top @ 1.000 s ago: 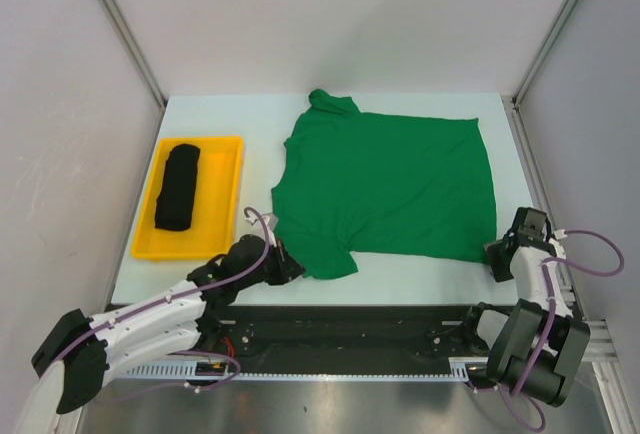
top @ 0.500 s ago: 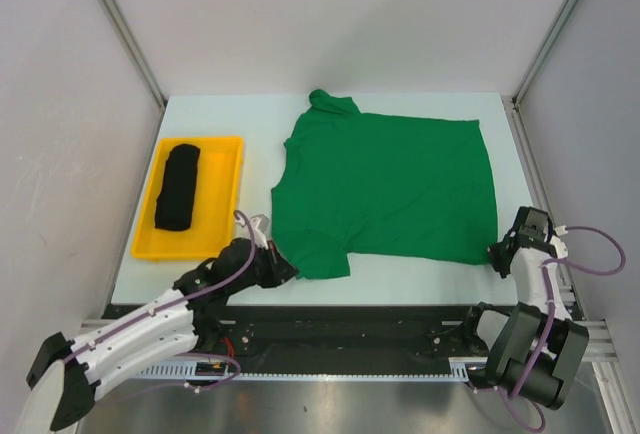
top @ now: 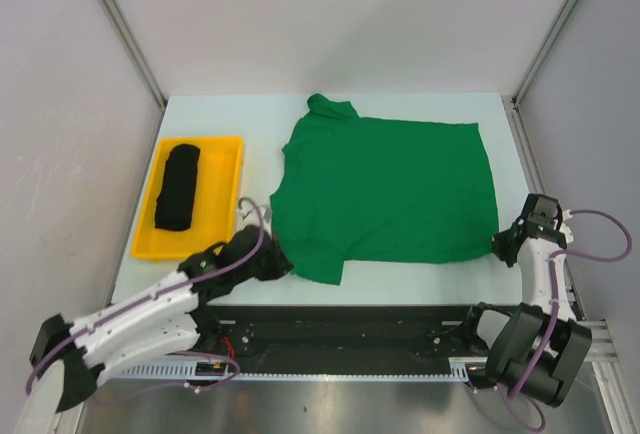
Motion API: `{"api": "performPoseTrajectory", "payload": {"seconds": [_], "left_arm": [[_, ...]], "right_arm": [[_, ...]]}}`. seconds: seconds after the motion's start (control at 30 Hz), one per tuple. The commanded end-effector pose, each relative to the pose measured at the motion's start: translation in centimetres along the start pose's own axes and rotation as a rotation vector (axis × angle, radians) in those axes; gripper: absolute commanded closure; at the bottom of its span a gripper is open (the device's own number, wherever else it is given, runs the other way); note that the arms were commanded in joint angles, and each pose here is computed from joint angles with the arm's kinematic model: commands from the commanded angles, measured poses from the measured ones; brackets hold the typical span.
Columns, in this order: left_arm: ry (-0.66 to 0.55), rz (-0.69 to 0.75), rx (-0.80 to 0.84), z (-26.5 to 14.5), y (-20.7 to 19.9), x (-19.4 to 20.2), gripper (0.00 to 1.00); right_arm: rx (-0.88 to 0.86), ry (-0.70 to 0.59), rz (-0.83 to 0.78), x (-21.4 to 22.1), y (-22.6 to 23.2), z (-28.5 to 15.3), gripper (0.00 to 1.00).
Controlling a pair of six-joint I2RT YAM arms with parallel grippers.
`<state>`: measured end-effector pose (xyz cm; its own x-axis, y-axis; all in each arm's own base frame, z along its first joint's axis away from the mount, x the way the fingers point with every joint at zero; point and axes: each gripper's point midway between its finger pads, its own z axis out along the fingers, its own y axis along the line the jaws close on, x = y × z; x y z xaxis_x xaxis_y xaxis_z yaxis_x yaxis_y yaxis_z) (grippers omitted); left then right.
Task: Roll the t-shirts
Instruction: Fold the T-shirt at the center of the board.
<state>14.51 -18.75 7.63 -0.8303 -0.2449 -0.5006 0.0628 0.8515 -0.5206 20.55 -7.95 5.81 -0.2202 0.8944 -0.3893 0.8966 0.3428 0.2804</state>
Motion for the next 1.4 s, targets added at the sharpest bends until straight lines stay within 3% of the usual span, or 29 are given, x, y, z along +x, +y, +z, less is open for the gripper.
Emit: {"api": "performPoseTrajectory", "payload": {"seconds": [0.0, 0.03, 0.13, 0.33, 0.6, 1.37], "left_arm": [[-0.177, 0.136, -0.014, 0.6, -5.3, -8.9, 1.00], [-0.233, 0.125, 0.002, 0.2, -7.0, -11.9, 1.00], [-0.250, 0.131, -0.031, 2.3, -7.8, -15.8, 1.00], [-0.213, 0.121, -0.055, 7.3, -8.7, -19.8, 1.00], [-0.215, 0.073, -0.103, 10.6, -8.4, -22.7, 1.00], [-0.276, 0.014, -0.144, 10.7, -6.2, -26.9, 1.00]], "right_arm": [[-0.194, -0.042, -0.081, -2.4, 6.7, -0.8, 1.00], [-0.212, -0.057, -0.087, -2.9, 7.7, -1.0, 1.00], [-0.261, -0.067, -0.115, -3.5, 10.5, -0.1, 1.00], [-0.285, -0.063, -0.117, -5.0, 13.6, 2.8, 1.00], [-0.334, -0.036, -0.085, -6.5, 14.5, 5.0, 1.00], [-0.359, -0.055, -0.090, -7.7, 15.9, 5.0, 1.00]]}}
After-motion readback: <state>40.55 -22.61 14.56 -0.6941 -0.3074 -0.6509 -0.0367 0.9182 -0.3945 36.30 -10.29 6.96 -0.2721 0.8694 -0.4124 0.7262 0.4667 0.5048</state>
